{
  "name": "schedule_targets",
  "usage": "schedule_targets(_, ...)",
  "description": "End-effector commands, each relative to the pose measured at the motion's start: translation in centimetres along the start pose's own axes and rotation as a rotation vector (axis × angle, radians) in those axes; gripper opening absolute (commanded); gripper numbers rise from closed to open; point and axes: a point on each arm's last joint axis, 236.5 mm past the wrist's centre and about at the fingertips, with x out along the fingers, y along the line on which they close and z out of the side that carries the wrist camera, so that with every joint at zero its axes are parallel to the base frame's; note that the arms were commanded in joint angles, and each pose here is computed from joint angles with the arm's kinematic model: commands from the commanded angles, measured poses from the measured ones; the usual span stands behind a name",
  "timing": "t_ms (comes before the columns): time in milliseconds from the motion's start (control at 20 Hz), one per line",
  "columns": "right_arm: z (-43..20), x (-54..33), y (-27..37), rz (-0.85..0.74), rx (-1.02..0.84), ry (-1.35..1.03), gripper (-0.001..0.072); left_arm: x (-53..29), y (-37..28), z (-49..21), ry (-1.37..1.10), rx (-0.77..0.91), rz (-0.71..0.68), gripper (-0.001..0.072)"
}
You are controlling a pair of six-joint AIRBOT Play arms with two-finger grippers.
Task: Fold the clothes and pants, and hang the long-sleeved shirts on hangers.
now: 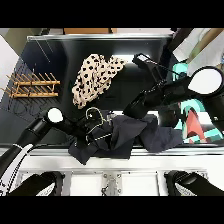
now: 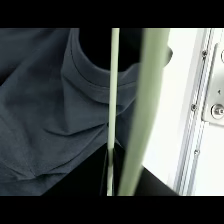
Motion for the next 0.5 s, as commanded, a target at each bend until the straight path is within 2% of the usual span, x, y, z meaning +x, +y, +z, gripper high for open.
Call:
schedule_targets(0,0.7,-0.9,-1.3,0.001,-0.072,-0.045,0.0506,0.0,0.0,0.0,0.000,0.000,0.001,0.0010)
schedule_targets(100,1.0,-1.1,-1.0,0.013,-0.053,-0.062,0.0506,0.0,0.0,0.0,0.000,0.000,0.001,0.0011)
schedule_targets(150,0.4,-1.1,-1.2,0.010,-0.168,-0.037,0.0507,0.0,0.0,0.0,0.000,0.000,0.001,0.0011)
schedule_targets(250,-0.9,-1.8,-2.3,0.025,-0.275,-0.012,0.0507,0.0,0.0,0.0,0.001,0.000,-0.002,0.0010)
schedule_targets(450,-4.5,-4.1,-5.9,0.172,-0.300,-0.097,0.0506,0.0,-0.1,-0.1,0.003,-0.001,-0.006,0.0011)
